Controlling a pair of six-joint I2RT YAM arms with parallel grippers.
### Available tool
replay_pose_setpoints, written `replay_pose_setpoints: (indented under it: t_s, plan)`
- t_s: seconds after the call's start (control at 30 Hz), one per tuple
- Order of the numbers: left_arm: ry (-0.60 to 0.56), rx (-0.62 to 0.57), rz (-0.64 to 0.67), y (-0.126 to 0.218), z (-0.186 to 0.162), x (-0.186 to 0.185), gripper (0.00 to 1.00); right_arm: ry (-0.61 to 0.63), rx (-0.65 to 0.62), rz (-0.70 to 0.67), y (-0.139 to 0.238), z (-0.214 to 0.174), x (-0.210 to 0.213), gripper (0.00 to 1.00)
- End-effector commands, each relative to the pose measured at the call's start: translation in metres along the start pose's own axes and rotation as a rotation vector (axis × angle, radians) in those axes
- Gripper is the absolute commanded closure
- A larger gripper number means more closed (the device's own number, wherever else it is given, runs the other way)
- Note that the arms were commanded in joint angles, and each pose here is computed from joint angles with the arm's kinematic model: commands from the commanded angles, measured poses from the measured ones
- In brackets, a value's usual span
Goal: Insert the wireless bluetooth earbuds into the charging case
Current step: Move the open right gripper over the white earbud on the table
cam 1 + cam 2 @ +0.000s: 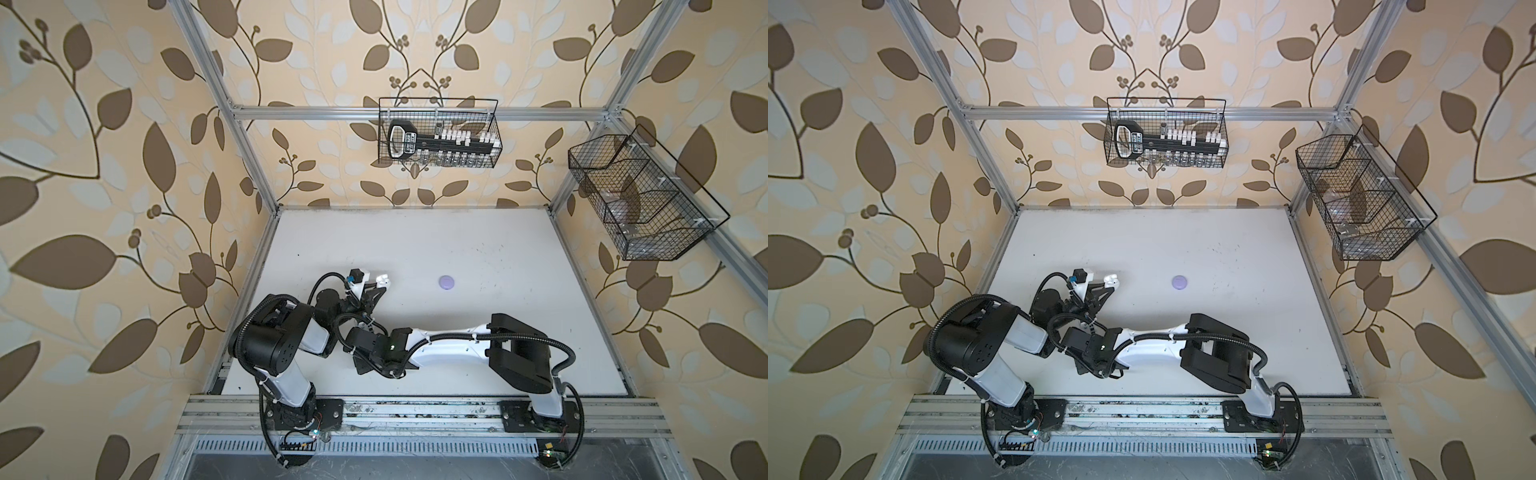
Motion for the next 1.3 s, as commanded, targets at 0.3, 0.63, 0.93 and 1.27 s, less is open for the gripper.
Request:
replay_pose_setpoints:
  t_s: [0.3, 0.63, 0.93, 1.27]
  plan:
    - [-0.016, -0.069, -0.008, -0.001, 0.013, 0.004, 0.81, 0.016, 0.003, -0.127, -0.018, 0.007, -0.01, 0.69]
    - [-0.006, -0.07, -0.004, -0.001, 0.013, 0.006, 0.81, 0.031, 0.014, -0.144, -0.023, 0.005, -0.008, 0.72]
    - [-0.002, -0.069, -0.012, -0.001, 0.014, 0.007, 0.81, 0.035, 0.01, -0.163, -0.024, 0.004, -0.011, 0.77]
    - [-0.006, -0.069, -0.027, -0.002, 0.014, 0.006, 0.8, 0.03, -0.036, -0.197, -0.004, 0.007, -0.026, 0.8]
Point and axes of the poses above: each gripper's point midway between its finger pads, its own y axis back along the fingers, its own x axis along the line the jaws close on, z = x × y, the point moved 10 cm from there along y, back along the fingers, and after that the axes turned 6 degrees about -y, right-handed, at the moved point
